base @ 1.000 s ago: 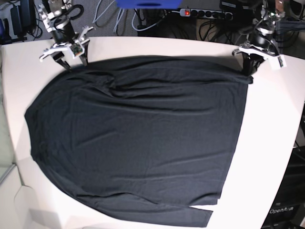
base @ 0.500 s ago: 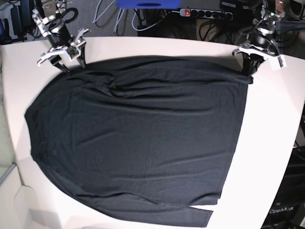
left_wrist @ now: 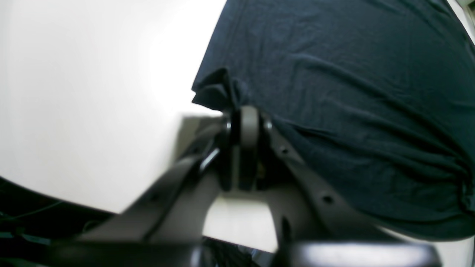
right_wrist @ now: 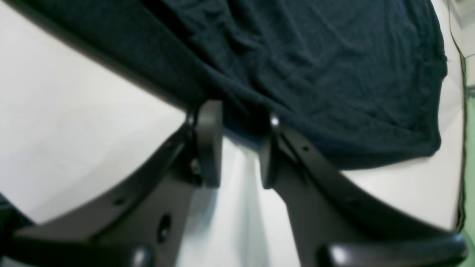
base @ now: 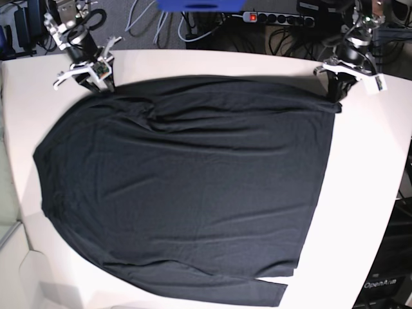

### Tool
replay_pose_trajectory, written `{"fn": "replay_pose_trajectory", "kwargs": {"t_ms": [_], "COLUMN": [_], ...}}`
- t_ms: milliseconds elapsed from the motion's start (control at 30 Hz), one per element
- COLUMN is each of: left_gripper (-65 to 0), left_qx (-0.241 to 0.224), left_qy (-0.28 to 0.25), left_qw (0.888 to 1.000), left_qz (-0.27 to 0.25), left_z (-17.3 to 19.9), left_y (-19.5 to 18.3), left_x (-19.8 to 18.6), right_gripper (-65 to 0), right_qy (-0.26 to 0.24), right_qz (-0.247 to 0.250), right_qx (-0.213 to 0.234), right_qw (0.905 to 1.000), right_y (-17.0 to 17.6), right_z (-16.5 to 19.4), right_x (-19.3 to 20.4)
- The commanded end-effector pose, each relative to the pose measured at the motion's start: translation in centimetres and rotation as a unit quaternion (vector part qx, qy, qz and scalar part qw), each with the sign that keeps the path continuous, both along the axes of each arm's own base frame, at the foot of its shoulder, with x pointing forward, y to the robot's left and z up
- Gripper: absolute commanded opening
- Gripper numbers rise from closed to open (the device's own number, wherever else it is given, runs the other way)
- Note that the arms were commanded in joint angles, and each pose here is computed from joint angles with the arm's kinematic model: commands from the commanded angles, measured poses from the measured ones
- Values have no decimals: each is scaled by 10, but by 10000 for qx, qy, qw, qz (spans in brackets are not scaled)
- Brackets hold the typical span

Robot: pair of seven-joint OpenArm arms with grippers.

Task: Fold the T-shirt properly
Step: 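Lower the right gripper onto the other shoulder edge of the shirt, then close the right gripper on the shoulder edge, left gripper holding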

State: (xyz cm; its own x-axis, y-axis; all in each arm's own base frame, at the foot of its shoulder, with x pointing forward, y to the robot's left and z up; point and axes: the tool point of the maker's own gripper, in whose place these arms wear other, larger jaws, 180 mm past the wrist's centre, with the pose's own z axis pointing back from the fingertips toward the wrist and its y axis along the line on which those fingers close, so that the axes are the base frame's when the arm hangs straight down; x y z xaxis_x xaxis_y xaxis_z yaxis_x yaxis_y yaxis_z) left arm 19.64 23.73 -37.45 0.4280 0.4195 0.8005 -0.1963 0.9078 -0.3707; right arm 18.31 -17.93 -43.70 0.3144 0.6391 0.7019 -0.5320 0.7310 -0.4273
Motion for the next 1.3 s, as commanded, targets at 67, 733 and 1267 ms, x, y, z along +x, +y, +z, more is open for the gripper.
{"fn": "replay_pose_trajectory", "kwargs": {"t_ms": [67,733,1267], "left_gripper": [-650,-650,-650], "left_qx": [22,30,46], "left_qy": [-168,-325,-682], "left_qw": [9999,9994,9976], "left_qz": [-25,-68,-115], "left_z": [9,21,42], "left_y": [1,-2,-6], "left_x": [2,7,24], "right_gripper": [-518,-647,-647], "right_qy": [644,480,-520], "right_qz": [-71,-45,-85], "right_qx": [-495,-515,-421], "right_qw": [9967,9975,9977], "right_y": [-19,-18,-5], "right_z": [-20,-9,54], "right_x": [-11,-4,38]}}
